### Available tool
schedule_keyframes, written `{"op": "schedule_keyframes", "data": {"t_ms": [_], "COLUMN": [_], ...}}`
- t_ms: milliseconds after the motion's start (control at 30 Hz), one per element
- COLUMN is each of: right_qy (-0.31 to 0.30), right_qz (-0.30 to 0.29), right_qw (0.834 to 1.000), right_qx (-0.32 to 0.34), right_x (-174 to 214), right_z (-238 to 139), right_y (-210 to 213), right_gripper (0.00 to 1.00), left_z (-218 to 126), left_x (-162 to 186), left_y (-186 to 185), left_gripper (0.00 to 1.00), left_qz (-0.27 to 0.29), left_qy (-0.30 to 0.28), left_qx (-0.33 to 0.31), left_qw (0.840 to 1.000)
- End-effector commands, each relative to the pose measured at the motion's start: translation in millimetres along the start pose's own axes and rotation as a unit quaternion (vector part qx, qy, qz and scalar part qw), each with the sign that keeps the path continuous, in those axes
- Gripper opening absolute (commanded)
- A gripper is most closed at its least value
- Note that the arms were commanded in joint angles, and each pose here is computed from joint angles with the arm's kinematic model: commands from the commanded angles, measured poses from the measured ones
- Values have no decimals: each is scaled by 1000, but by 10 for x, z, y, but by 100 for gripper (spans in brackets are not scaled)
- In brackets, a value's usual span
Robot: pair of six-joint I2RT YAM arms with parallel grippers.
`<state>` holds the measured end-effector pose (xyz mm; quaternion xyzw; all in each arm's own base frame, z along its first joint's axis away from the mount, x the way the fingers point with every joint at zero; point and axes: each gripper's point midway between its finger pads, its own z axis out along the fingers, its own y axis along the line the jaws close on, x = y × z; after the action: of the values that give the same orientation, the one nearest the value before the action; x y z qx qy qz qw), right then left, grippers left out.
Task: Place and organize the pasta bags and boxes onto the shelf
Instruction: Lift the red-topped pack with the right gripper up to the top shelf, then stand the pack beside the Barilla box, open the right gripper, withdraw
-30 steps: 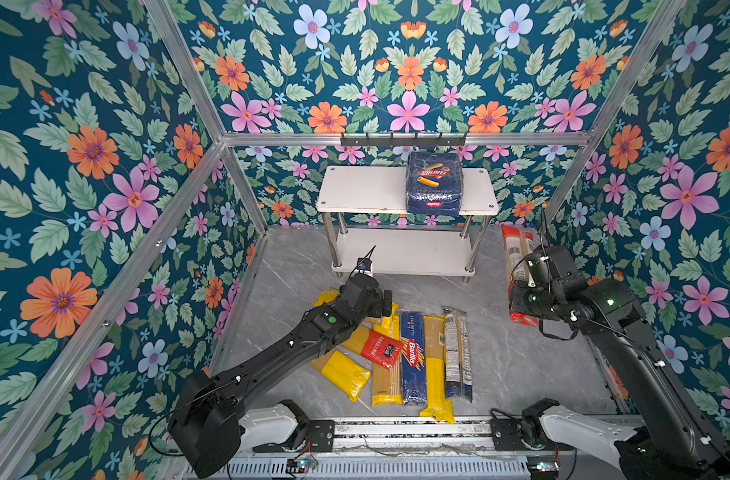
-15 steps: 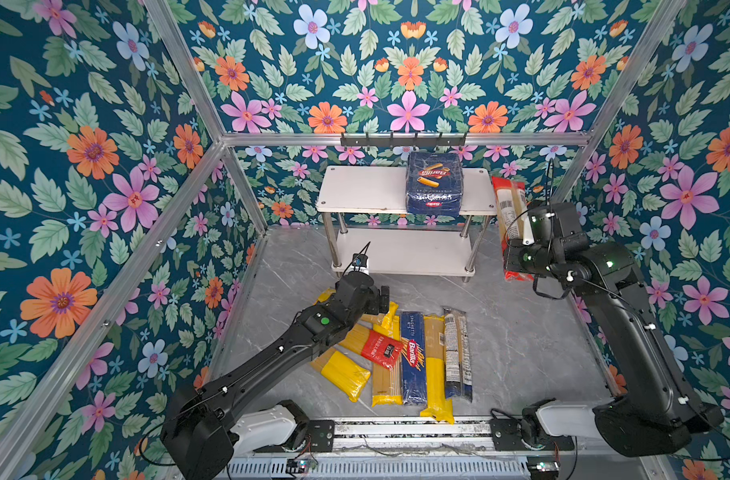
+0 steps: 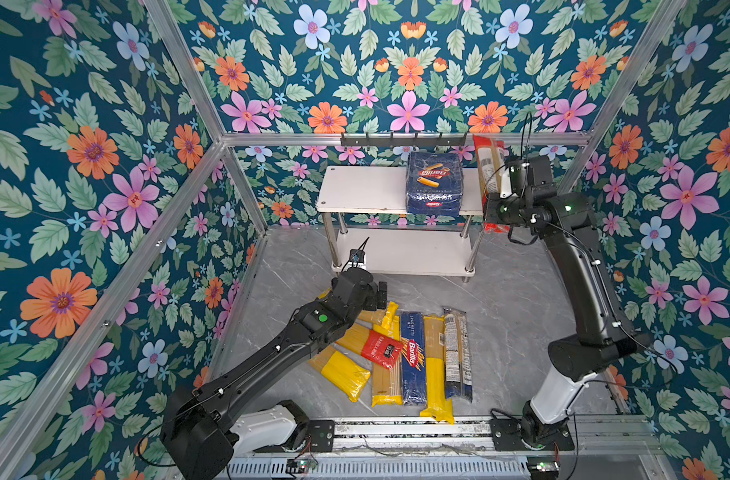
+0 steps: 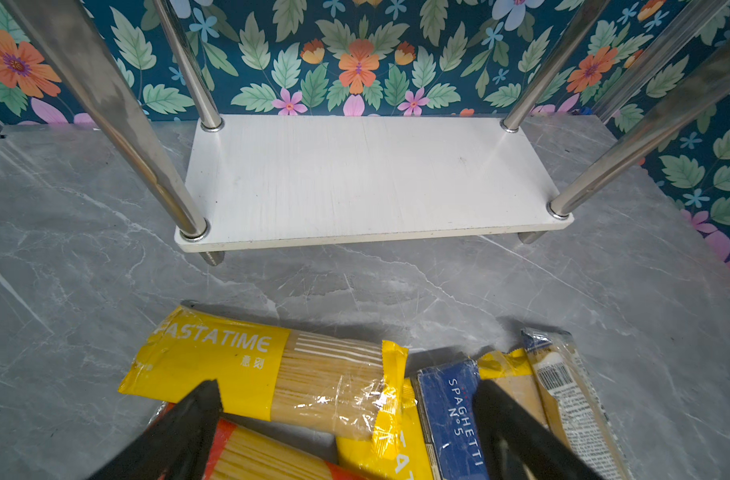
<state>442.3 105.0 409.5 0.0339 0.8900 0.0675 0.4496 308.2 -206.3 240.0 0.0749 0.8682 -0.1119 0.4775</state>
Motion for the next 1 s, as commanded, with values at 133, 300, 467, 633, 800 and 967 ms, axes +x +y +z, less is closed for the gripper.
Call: {"op": "schedule_keyframes", "data": {"t_ms": [133, 300, 467, 633, 800, 967], "right_qy": [-52, -43, -36, -29, -21, -26], "right_qz": [22, 33, 41, 42, 41, 39], "right_qw": [998, 998, 998, 998, 999, 999], "right_qx": [-10, -23, -28, -31, -30, -22], "right_x": [-421, -380, -353, -329, -290, -308], "right_z": [214, 314, 343, 351, 380, 299], "right_y": [45, 93, 112, 124, 124, 85], "right_gripper": [26, 28, 32, 51, 82, 90], "left_z": [-35, -80, -85, -89, -111, -133], "left_x": [-5, -10, 14, 44, 56, 55], "left_y": [78, 116, 145, 177, 203, 236], "left_gripper": [97, 98, 98, 98, 98, 98], "left_qz": [9, 10, 12, 13, 11, 8], "left_qy": [0, -6, -5, -3, -4, -7], "left_qx": [-17, -21, -24, -27, -27, -30], "left_qw": [1000, 1000, 1000, 1000, 1000, 999]}}
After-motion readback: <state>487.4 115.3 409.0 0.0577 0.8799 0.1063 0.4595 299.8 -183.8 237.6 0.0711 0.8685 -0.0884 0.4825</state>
